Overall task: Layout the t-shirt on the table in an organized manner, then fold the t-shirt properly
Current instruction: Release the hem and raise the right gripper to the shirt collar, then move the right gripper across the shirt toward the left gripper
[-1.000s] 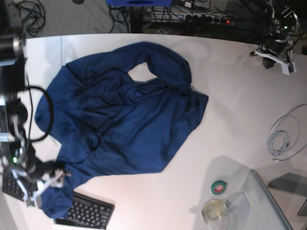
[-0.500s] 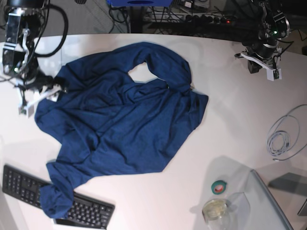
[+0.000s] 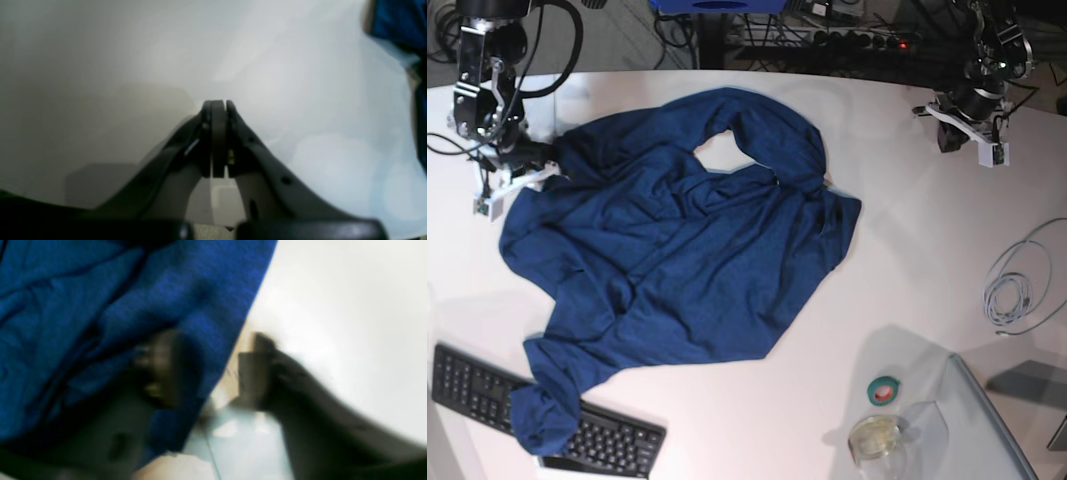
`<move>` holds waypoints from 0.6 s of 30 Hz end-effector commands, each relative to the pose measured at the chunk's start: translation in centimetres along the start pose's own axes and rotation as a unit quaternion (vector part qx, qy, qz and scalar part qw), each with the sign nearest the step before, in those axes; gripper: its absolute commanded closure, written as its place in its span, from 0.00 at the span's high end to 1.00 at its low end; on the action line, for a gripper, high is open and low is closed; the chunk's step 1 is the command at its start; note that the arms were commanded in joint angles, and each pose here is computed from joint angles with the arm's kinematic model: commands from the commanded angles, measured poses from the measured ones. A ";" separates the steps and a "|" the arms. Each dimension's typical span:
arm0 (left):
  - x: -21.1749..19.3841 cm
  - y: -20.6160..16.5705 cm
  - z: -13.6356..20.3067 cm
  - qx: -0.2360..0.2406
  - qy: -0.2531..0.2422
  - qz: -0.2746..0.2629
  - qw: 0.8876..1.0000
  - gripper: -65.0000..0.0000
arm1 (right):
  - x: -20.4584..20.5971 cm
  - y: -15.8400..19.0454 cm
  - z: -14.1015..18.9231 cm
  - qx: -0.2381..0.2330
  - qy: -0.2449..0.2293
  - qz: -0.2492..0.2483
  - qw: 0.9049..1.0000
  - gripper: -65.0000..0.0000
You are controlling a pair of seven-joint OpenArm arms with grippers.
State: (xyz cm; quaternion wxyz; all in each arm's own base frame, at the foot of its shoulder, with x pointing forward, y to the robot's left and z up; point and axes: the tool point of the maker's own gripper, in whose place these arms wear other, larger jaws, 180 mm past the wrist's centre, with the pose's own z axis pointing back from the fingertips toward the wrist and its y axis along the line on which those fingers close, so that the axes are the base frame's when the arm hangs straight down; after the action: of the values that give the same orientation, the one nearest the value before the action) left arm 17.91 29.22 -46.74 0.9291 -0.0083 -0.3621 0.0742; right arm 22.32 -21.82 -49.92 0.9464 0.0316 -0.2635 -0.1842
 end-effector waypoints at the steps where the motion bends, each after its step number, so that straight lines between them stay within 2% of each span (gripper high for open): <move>1: 1.1 0.4 0.3 0.001 -0.018 -0.005 1.000 0.00 | -1.3 0.0 0.2 0.004 0.023 -0.002 1.000 0.16; 2: 1.0 0.4 0.2 0.001 -0.017 -0.004 1.000 0.00 | -1.7 -0.2 0.3 0.003 0.026 -0.003 1.000 0.03; 3: 1.1 0.4 0.2 0.001 -0.018 -0.004 1.000 0.00 | -1.8 -0.5 0.4 0.000 0.026 -0.005 1.000 0.00; 5: 1.2 0.3 0.1 -0.001 -0.019 -0.005 1.000 0.00 | -1.5 -2.7 1.3 -0.021 0.014 -0.025 0.999 0.03; 8: 1.3 0.1 0.0 -0.002 -0.020 -0.005 1.000 0.00 | -1.0 -5.6 3.1 -0.051 -0.007 -0.048 0.998 0.00; 13: 1.4 0.1 0.0 -0.003 -0.021 -0.005 1.000 0.00 | -0.5 -7.4 5.6 -0.072 -0.031 -0.045 0.996 0.00; 18: 1.4 0.1 0.0 -0.004 -0.021 -0.004 1.000 0.00 | 0.1 -9.0 6.7 -0.092 -0.052 -0.069 0.992 0.00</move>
State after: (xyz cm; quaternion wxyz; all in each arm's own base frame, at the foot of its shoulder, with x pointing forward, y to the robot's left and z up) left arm 18.30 29.02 -46.76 0.9284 -0.0113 -0.3641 0.0731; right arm 15.26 -29.04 -46.49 0.9199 -0.0370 -0.2711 -0.2810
